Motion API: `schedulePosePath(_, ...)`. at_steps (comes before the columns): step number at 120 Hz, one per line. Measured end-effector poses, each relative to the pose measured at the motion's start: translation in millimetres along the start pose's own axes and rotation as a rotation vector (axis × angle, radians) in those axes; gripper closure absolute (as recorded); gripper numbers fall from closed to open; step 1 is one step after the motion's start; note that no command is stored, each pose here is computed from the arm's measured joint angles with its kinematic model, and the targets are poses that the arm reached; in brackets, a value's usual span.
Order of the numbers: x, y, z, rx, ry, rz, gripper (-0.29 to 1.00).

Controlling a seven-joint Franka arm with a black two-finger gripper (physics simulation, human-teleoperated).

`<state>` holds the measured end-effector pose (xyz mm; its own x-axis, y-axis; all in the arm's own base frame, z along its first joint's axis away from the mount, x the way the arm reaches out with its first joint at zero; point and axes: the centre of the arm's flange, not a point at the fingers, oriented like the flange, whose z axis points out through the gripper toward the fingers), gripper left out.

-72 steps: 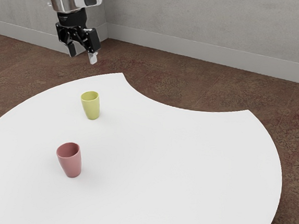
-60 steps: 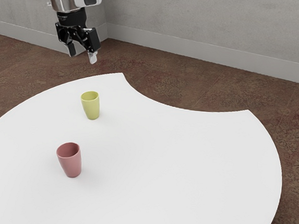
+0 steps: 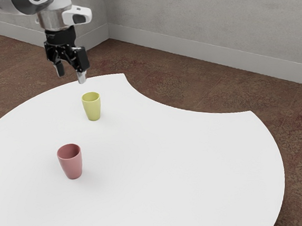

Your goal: Place the right cup onto the left cup

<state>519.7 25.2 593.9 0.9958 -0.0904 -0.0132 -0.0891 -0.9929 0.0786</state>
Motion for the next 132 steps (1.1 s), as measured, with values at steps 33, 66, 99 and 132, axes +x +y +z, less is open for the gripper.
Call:
schedulePosePath(33, -33, 0, 84, -0.001, -0.030, -0.012, 0.00)
schedulePosePath(66, -47, -6, 173, 0.017, -0.044, -0.039, 0.00)
schedulePosePath(99, -33, -11, 220, 0.025, -0.031, -0.062, 0.00)
schedulePosePath(132, -20, -18, 270, 0.036, -0.060, -0.078, 0.00)
